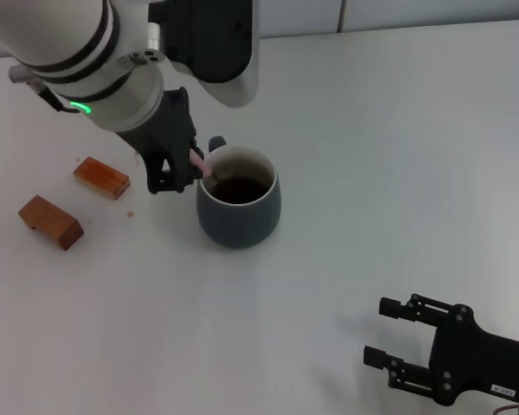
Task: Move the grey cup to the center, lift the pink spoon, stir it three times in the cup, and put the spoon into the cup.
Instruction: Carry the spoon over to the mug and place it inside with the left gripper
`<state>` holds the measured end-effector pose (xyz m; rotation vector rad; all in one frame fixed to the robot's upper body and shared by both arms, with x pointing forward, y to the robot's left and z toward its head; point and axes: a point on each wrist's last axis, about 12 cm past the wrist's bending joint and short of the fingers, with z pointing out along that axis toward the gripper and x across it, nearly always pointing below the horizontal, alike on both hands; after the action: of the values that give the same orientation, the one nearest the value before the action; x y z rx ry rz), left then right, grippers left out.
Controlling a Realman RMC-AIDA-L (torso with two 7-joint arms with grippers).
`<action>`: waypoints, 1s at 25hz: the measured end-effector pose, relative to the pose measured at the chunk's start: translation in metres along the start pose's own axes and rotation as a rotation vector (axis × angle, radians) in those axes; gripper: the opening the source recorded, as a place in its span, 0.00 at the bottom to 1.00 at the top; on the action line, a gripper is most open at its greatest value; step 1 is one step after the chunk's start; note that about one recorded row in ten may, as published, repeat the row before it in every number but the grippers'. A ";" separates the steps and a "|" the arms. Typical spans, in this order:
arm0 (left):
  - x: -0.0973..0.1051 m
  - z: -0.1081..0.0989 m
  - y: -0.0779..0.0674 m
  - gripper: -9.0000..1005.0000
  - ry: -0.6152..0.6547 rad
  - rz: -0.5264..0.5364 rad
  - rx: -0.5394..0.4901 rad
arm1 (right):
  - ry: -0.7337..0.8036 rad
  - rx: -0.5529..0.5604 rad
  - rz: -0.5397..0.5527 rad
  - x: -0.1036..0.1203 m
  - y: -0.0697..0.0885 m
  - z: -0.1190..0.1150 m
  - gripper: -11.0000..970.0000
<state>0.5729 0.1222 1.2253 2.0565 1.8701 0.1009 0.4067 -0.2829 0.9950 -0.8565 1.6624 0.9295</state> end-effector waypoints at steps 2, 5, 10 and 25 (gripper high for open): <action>0.001 -0.002 -0.003 0.13 0.003 0.000 0.026 | 0.000 -0.001 0.000 0.000 0.000 0.000 0.73; -0.003 -0.003 -0.007 0.13 -0.024 0.012 0.051 | 0.001 -0.002 0.000 0.000 0.000 0.000 0.73; -0.009 -0.002 -0.007 0.13 -0.055 0.022 0.044 | 0.001 -0.004 0.001 0.000 0.001 0.000 0.73; 0.004 0.006 -0.002 0.13 0.018 -0.027 0.019 | 0.001 -0.009 0.002 0.000 0.001 0.001 0.73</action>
<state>0.5732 0.1245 1.2186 2.0484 1.9159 0.0955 0.4057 -0.2818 0.9947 -0.8613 1.6613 0.9391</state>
